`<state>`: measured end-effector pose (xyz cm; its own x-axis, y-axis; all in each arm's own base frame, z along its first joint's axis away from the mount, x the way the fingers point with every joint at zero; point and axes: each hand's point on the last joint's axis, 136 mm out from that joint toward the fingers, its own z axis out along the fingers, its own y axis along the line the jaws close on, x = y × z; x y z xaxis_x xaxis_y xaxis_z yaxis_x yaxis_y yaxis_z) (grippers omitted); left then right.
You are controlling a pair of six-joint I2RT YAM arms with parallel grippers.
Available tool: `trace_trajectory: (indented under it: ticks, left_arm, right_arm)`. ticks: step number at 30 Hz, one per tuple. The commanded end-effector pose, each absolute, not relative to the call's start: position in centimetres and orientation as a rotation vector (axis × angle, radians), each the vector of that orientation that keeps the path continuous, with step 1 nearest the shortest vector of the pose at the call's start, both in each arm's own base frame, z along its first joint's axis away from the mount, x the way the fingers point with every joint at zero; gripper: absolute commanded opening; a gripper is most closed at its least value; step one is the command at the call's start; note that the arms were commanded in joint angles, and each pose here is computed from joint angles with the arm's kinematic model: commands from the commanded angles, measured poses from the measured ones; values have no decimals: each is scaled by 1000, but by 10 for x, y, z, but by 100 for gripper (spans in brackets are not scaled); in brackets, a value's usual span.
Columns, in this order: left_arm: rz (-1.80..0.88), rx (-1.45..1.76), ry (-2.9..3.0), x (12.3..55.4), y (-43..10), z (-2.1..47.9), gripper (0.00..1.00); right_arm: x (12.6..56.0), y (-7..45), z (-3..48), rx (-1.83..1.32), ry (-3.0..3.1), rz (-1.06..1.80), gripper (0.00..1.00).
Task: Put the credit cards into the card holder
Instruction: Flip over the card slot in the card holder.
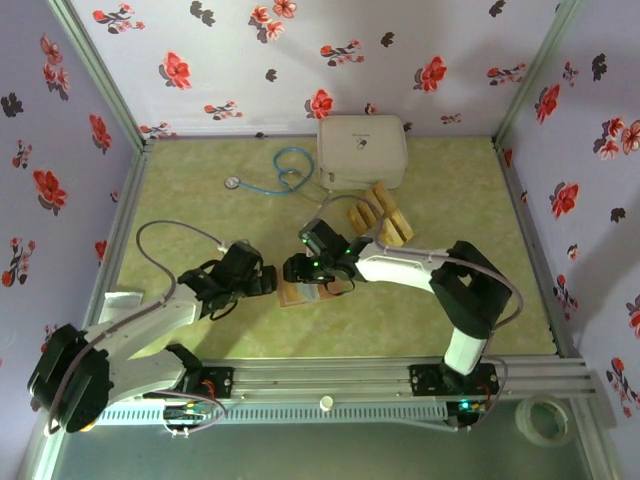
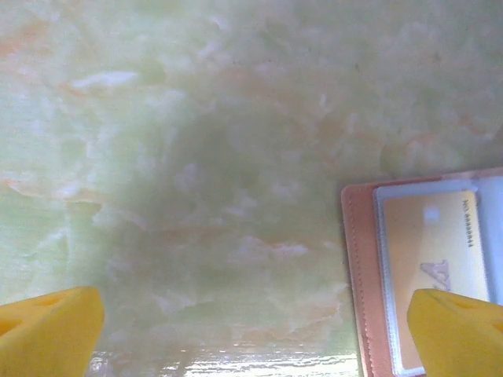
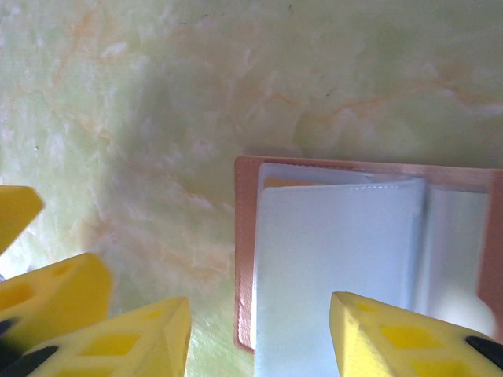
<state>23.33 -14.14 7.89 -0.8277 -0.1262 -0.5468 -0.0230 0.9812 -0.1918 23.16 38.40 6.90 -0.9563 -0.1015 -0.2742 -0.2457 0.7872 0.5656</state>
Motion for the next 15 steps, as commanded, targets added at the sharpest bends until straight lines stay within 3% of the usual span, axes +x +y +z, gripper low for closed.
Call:
trace_trajectory:
  ticks: [1,8,15]
  left_arm:
    - [-179,-168,2554,227,-123,72,100]
    - [-175,-170,2562,225,-119,69,100]
    - [-180,-147,2577,226,-122,68,100]
  right_arm:
    - [230,396,55,-254,2786,901,50]
    - [231,402,40,-242,2815,891,49]
    - [235,401,60,-263,2774,902,49]
